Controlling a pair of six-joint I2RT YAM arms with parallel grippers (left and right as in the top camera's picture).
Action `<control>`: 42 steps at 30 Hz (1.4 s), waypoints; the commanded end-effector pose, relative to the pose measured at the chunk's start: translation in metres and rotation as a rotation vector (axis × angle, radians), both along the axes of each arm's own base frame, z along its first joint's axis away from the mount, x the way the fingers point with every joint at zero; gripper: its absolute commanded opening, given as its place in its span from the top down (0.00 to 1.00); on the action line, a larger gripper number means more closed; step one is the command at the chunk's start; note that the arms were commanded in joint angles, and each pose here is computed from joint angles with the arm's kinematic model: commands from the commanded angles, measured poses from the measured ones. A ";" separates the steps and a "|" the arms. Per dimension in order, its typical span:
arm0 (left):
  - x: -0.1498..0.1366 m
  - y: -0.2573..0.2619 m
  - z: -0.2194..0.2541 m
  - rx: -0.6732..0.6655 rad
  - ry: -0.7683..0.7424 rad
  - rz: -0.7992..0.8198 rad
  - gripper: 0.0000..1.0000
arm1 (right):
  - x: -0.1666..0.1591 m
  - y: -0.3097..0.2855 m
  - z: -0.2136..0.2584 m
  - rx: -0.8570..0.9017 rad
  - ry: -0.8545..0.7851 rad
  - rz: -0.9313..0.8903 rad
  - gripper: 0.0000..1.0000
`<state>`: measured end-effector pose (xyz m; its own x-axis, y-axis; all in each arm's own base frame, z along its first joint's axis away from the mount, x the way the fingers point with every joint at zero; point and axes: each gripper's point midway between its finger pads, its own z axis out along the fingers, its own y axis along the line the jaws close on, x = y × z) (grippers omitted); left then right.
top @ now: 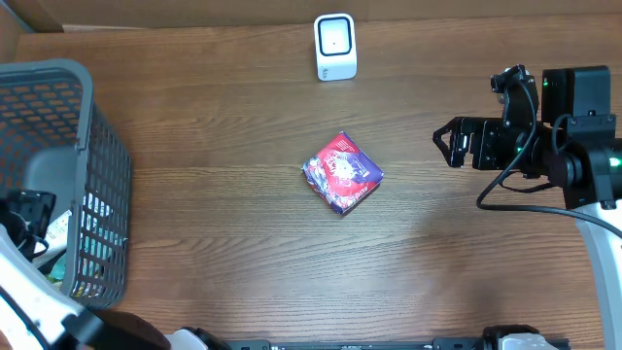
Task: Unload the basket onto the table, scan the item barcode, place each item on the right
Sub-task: 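Reach into the basket and grasp the mint-green tissue pack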
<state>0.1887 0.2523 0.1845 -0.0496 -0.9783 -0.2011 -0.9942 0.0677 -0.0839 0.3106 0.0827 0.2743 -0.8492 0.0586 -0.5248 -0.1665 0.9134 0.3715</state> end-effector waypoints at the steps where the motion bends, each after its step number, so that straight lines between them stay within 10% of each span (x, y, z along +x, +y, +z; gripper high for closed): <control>1: -0.003 -0.005 -0.033 -0.080 0.050 0.001 0.03 | 0.002 0.001 0.010 -0.004 -0.035 0.011 0.00; 21: -0.016 -0.010 -0.133 -0.087 0.110 0.052 0.19 | 0.004 0.001 0.011 -0.004 -0.041 0.011 0.00; 23: -0.017 -0.011 -0.137 -0.087 0.110 0.052 0.32 | 0.004 0.001 0.011 -0.004 -0.041 0.011 0.00; 27: -0.017 -0.011 -0.139 -0.088 0.110 0.053 0.96 | 0.004 0.001 0.011 -0.004 -0.040 0.011 0.00; 42: 0.005 0.014 -0.024 0.022 0.008 0.051 0.96 | 0.008 0.001 0.001 -0.006 -0.007 0.011 0.00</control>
